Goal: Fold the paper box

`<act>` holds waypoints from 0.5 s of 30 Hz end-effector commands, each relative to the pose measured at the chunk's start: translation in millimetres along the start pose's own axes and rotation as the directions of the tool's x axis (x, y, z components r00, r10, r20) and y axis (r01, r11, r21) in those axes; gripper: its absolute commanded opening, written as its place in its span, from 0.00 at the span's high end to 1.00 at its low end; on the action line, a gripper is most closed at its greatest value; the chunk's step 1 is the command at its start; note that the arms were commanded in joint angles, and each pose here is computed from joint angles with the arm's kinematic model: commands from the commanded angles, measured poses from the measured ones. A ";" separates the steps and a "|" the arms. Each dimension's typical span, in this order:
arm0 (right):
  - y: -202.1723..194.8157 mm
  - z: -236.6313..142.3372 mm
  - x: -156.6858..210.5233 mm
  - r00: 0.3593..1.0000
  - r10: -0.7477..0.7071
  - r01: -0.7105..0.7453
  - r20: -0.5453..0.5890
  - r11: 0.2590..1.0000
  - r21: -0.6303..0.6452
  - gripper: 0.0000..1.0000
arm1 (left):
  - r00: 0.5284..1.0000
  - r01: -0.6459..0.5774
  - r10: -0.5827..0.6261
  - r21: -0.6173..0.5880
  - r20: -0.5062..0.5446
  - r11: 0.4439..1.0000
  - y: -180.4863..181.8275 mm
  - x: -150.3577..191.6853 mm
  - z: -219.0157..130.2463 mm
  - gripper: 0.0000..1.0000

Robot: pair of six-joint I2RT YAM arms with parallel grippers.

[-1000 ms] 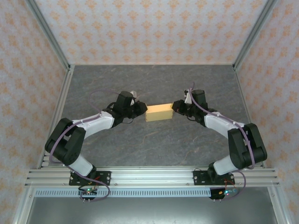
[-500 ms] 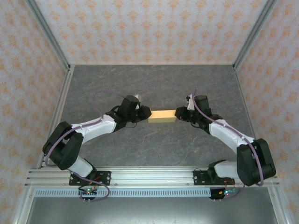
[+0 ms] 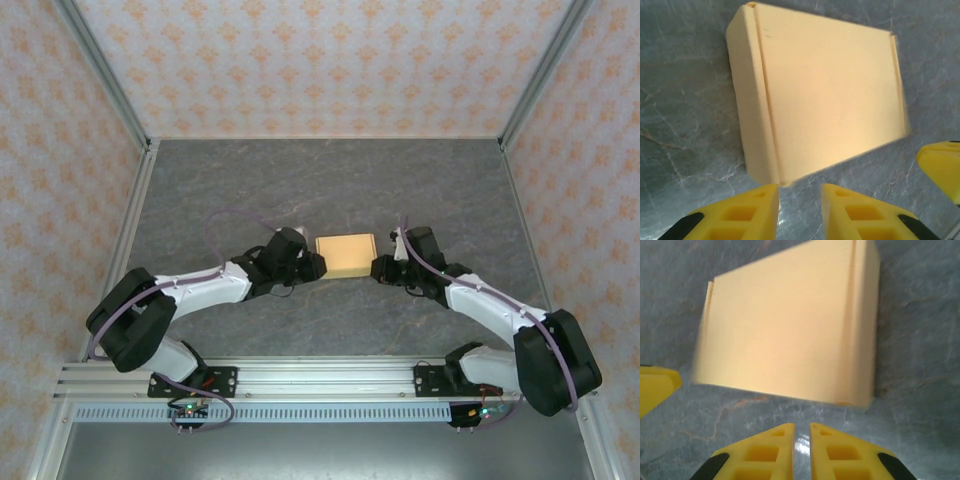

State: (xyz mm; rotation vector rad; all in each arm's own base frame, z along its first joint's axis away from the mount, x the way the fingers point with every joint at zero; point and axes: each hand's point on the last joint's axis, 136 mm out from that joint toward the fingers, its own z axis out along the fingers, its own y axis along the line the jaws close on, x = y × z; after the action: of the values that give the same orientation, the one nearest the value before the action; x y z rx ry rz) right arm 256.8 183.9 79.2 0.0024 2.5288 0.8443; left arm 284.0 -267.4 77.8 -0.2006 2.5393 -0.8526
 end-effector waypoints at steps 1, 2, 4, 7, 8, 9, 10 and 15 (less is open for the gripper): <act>1.5 1.7 0.6 1.000 0.005 -0.005 0.003 1.000 -0.004 0.84 | 1.000 -0.009 0.008 -0.040 -0.014 0.999 7.4 4.8 2.6 0.70; 2.2 2.3 -1.7 1.000 0.003 -0.003 0.005 1.000 -0.003 0.84 | 1.000 -0.018 0.018 -0.045 -0.016 0.999 7.2 4.1 3.0 0.70; 3.0 2.0 -4.1 1.000 -0.006 0.006 -0.005 1.000 0.008 0.83 | 0.999 -0.032 0.032 -0.047 -0.014 0.998 4.0 0.9 3.0 0.69; -4.1 -7.1 -9.8 0.999 -0.038 0.037 0.006 0.996 0.084 0.76 | 0.998 -0.056 0.057 -0.064 0.010 0.996 3.9 -5.1 -3.6 0.66; -8.7 -8.6 -11.2 0.999 -0.047 0.046 0.009 0.992 0.115 0.73 | 0.998 -0.063 0.064 -0.070 0.017 0.996 4.8 -7.0 -5.8 0.65; -11.7 -10.4 -13.5 0.998 -0.055 0.053 0.013 0.989 0.141 0.68 | 0.997 -0.070 0.072 -0.072 0.028 0.995 4.4 -10.5 -8.2 0.63; -13.6 -12.4 -17.6 0.998 -0.060 0.055 0.024 0.985 0.161 0.66 | 0.997 -0.070 0.073 -0.072 0.033 0.995 4.6 -13.4 -9.6 0.62; -14.0 -10.2 -40.3 0.998 -0.052 0.044 0.044 0.985 0.169 0.56 | 0.994 -0.086 0.092 -0.089 0.060 0.992 9.3 -29.7 -14.3 0.57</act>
State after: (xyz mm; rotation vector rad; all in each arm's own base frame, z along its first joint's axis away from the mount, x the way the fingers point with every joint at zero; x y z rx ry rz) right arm 274.6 168.2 89.9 0.0044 2.5439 0.6654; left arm 290.2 -254.0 74.3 -0.1585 2.5605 -0.7463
